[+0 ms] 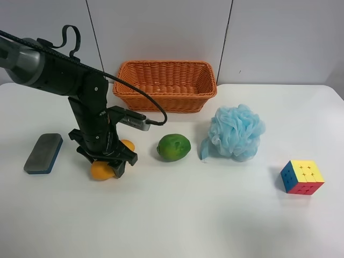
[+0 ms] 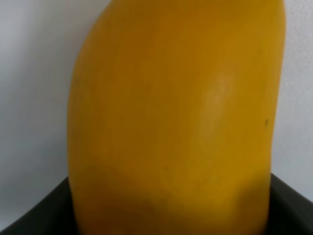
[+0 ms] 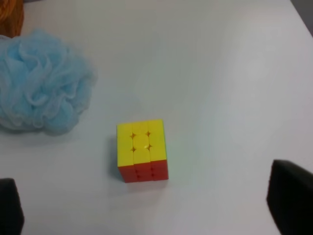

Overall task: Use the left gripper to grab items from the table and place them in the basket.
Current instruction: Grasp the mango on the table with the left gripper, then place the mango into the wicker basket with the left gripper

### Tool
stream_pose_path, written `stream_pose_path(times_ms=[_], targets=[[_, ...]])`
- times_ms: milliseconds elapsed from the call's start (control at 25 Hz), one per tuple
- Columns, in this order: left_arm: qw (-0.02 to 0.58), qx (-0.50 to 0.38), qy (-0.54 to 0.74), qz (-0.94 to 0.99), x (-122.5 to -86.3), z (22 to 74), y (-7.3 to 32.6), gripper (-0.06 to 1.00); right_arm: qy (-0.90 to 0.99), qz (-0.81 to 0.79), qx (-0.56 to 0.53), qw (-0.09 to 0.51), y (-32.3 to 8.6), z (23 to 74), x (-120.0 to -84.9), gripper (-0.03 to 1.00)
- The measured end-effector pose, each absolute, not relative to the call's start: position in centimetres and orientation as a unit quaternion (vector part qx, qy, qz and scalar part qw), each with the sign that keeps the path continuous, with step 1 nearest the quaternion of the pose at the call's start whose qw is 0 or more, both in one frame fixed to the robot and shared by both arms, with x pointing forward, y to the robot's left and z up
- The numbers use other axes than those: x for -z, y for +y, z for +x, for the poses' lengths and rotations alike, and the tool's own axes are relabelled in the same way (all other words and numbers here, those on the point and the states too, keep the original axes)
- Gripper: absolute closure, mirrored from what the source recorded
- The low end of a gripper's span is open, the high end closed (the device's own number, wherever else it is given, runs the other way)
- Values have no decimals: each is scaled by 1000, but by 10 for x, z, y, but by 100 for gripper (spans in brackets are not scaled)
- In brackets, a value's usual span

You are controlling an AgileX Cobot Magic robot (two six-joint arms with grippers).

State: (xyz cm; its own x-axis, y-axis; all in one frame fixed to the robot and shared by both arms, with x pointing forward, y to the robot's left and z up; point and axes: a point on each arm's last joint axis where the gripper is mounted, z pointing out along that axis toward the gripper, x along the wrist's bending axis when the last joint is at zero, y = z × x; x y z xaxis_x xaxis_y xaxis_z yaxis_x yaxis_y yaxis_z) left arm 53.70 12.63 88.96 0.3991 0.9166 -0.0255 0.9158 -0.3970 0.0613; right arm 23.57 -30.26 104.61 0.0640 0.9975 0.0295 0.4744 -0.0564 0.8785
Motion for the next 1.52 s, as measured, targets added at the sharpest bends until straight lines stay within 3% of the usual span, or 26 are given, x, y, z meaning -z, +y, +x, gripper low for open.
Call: stream_pose_path(times_ms=[160,520,920,1160,1520], targets=[[26,-6,545,838,-901,541,124,34,582,632,-359,364,-303,236,-1046,-2],[4,-2,540,842,-977,566,112,34,582,632,-359,364,-303,236,-1046,-2],[122,-66,536,833,-1060,599,93,34,582,632,-359,364,-303,236,-1046,-2],[156,-88,540,823,-1073,625,92,34,582,632,-359,364,-303,236,-1046,-2],[200,-117,543,807,-1058,674,92,34,582,632,-359,364,-303,236,-1046,-2]])
